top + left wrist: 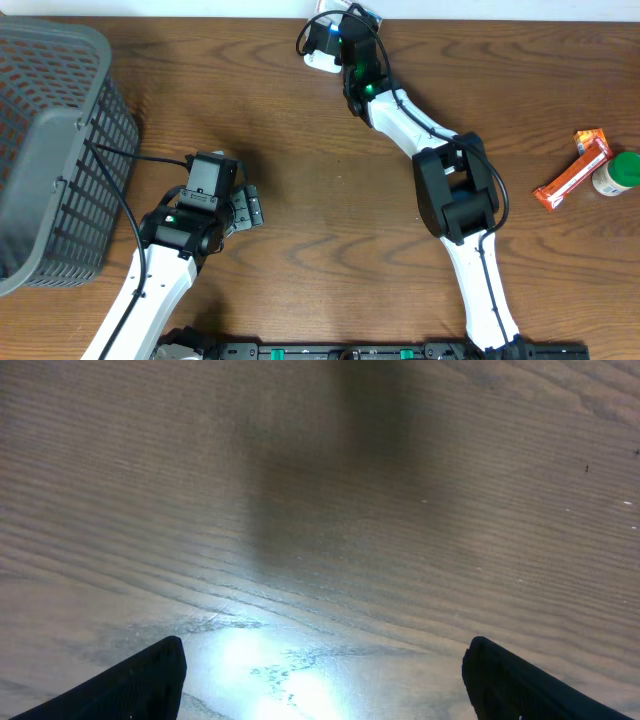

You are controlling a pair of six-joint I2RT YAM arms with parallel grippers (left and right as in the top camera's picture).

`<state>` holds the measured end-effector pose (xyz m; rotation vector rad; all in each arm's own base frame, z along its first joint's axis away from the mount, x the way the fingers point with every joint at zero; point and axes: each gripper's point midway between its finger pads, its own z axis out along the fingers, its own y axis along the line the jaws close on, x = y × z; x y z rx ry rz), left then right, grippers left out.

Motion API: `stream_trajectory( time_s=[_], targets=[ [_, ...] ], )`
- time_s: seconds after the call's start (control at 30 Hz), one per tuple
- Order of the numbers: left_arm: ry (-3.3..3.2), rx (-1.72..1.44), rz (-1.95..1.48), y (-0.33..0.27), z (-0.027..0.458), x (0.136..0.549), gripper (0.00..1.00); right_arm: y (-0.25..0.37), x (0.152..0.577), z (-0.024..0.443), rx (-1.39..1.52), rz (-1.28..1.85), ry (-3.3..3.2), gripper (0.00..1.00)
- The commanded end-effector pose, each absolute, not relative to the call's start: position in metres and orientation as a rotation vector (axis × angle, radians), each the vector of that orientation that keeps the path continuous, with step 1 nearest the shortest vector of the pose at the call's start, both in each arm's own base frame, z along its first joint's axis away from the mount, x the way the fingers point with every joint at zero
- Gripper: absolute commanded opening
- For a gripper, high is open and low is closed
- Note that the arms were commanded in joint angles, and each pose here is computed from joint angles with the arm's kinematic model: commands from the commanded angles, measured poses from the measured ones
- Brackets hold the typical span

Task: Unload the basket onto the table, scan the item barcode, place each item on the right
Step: 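Hold the box's barcode end in front of the white scanner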

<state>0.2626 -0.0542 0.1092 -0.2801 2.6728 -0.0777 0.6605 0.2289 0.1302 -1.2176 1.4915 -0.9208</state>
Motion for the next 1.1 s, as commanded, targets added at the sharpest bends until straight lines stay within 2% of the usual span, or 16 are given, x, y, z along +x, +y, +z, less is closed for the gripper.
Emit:
stream_trajectory(
  time_s=[0.0, 0.27, 0.47, 0.8, 1.0, 1.07],
  targets=[
    [2.657, -0.284, -0.059, -0.051, 0.114, 0.265, 0.90, 0.228, 0.664, 0.117, -1.275, -1.005, 1.466, 0.46],
    [2.657, -0.284, -0.059, -0.051, 0.114, 0.265, 0.90, 0.243, 0.663, 0.079, -1.276, -0.995, 1.448, 0.45],
    [2.657, -0.284, -0.059, -0.051, 0.114, 0.265, 0.90, 0.244, 0.663, 0.086, -1.238, -1.006, 1.451, 0.46],
    [2.657, -0.284, -0.059, -0.051, 0.114, 0.265, 0.90, 0.229, 0.651, 0.151, -1.077, -1.024, 1.560, 0.45],
    [2.657, -0.284, -0.059, -0.051, 0.114, 0.265, 0.90, 0.199, 0.630, 0.201, -0.838, -1.034, 1.718, 0.43],
    [2.657, -0.284, -0.059, -0.051, 0.114, 0.265, 0.90, 0.185, 0.621, 0.219, -0.730, -1.044, 1.764, 0.38]
  ],
)
